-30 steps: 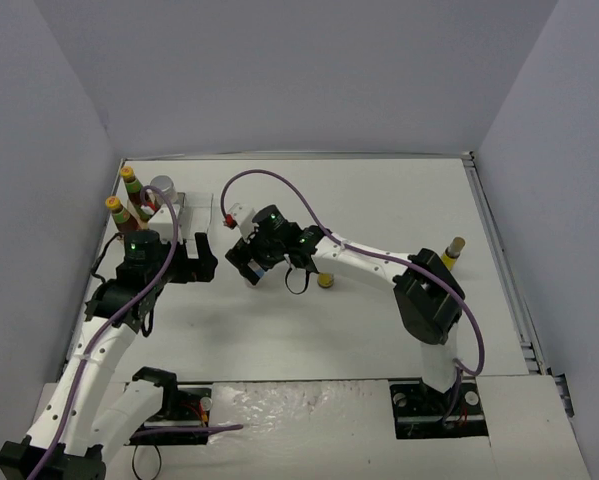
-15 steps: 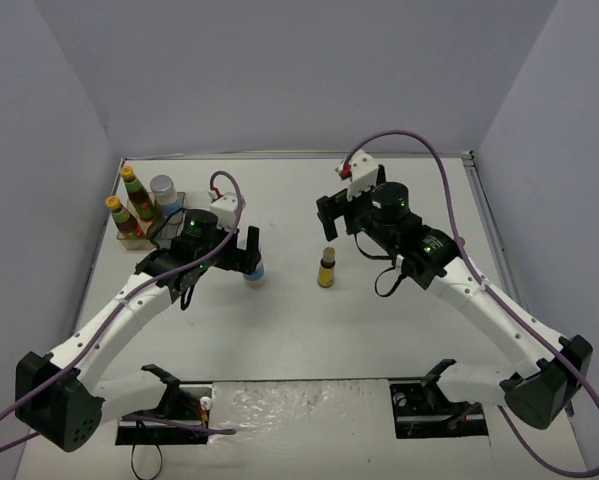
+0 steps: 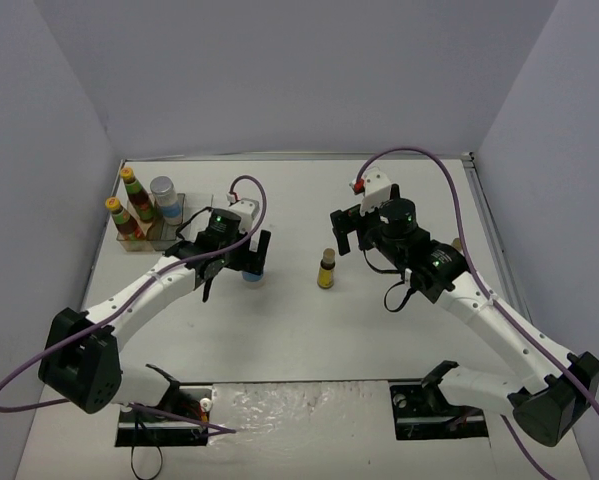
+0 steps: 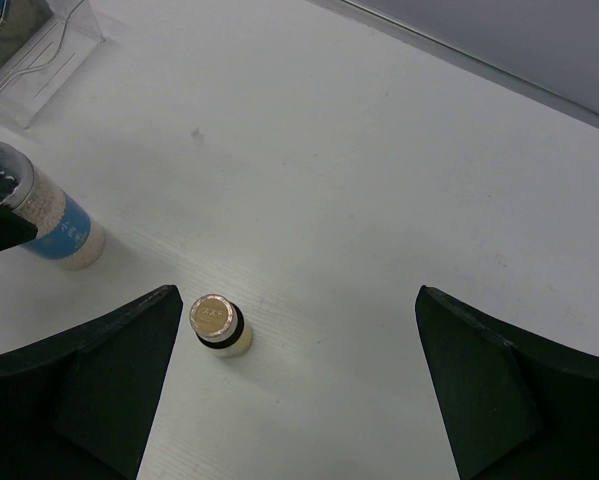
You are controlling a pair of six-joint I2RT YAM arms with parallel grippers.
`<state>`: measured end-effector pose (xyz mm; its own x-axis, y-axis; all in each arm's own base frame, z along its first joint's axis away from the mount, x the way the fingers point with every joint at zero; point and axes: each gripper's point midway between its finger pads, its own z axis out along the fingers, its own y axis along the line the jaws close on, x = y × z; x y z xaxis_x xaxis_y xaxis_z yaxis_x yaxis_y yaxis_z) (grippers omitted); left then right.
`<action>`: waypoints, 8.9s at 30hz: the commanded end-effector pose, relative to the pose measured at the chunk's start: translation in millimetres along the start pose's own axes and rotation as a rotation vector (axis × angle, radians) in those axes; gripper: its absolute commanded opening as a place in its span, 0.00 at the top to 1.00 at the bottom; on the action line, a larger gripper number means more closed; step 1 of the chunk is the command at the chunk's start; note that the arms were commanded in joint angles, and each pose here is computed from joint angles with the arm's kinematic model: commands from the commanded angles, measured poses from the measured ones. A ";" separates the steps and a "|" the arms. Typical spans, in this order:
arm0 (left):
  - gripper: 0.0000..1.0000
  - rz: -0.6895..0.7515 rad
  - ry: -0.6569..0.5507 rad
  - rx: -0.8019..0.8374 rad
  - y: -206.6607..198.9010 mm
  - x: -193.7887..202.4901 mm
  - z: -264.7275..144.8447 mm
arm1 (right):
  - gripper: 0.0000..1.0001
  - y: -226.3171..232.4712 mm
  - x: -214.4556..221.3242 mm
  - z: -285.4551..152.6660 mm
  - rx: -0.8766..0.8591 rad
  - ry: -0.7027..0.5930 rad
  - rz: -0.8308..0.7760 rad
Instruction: Organize the condiment bottles
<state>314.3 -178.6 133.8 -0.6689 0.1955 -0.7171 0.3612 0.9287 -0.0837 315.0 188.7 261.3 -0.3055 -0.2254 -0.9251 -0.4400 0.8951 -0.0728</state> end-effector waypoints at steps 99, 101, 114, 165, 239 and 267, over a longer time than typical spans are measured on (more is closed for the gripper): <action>0.03 -0.134 -0.386 -0.036 50.1 -135.2 -74.3 | 0.00 -18.2 -39.9 -44.1 0.028 -0.216 0.162; 0.03 -0.080 -0.391 0.039 14.5 -129.4 -65.3 | 0.00 -22.0 -34.4 -46.5 0.049 -0.195 0.161; 0.03 0.202 -0.382 0.405 -170.0 -105.9 -15.7 | 0.00 -46.0 -30.9 -68.5 0.170 -0.193 0.176; 1.00 -0.165 -0.514 -0.256 104.5 -203.7 -35.9 | 0.00 -34.7 -15.4 -26.6 0.136 -0.101 0.137; 0.04 -0.145 -0.336 -0.078 87.2 -156.0 -34.8 | 0.00 -204.2 100.3 -72.3 0.950 0.156 0.573; 0.03 -0.048 -0.222 0.032 16.8 -61.0 -69.0 | 0.65 -235.3 182.8 -27.8 1.011 0.328 0.659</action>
<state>315.4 -156.7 202.5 -0.5829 0.0944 -0.8070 0.3605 0.9201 -0.1528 328.3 -67.7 114.6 -0.5339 0.4252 -0.7309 0.6532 0.7563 -0.0372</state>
